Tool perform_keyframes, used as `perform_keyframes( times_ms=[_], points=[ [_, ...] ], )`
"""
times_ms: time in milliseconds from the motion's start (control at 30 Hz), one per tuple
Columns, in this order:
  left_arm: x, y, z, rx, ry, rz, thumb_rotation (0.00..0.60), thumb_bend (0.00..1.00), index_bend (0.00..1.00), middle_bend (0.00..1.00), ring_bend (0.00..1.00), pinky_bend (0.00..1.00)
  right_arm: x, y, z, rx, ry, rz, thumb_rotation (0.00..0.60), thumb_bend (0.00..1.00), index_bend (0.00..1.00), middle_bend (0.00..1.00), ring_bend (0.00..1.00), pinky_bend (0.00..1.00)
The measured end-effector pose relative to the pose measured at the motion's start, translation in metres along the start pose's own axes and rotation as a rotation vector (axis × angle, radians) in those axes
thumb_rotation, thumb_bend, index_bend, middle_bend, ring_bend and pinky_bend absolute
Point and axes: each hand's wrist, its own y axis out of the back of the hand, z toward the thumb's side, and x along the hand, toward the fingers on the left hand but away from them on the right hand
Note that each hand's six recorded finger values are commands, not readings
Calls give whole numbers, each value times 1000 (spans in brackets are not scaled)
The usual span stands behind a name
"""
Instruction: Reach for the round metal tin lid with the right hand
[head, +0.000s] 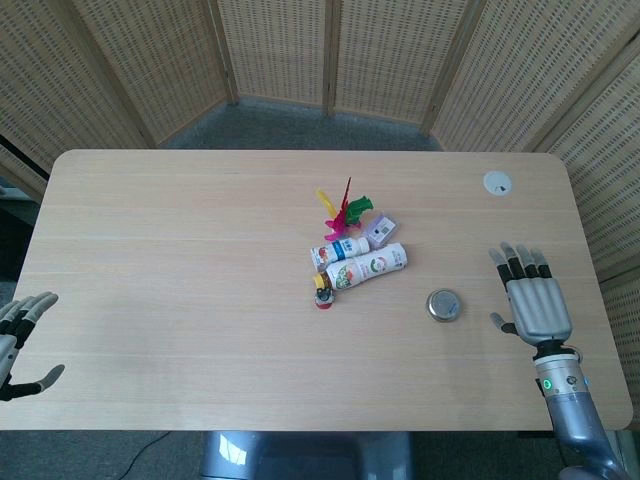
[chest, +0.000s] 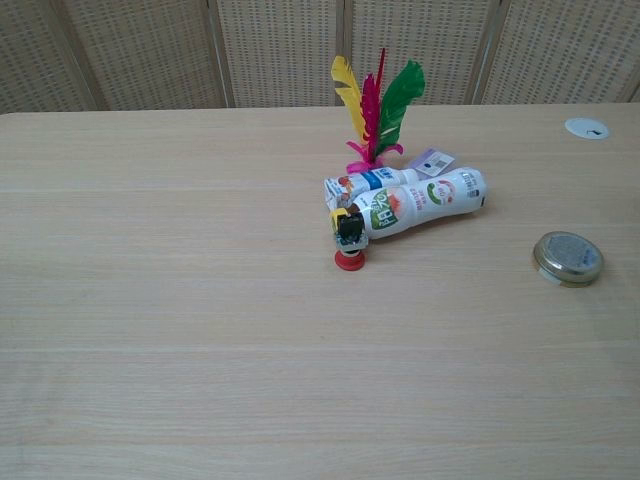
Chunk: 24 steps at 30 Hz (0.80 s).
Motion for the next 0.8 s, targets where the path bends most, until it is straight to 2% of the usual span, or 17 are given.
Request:
perform_keyframes(
  times_ms=[167, 467, 800],
  points=[
    [2, -3, 1, 4, -2, -14, 600, 332, 0, 0, 0, 0, 2, -7, 6, -27, 13, 26, 600, 211, 0, 0, 0, 0],
    [5, 1, 9, 9, -24, -9, 600, 332, 0, 0, 0, 0, -4, -23, 34, -65, 96, 113, 600, 204, 0, 0, 0, 0],
    [12, 0, 9, 13, -27, -29, 600, 331, 0, 0, 0, 0, -33, -61, 68, -84, 164, 226, 600, 204, 17, 13, 0, 0]
  ],
)
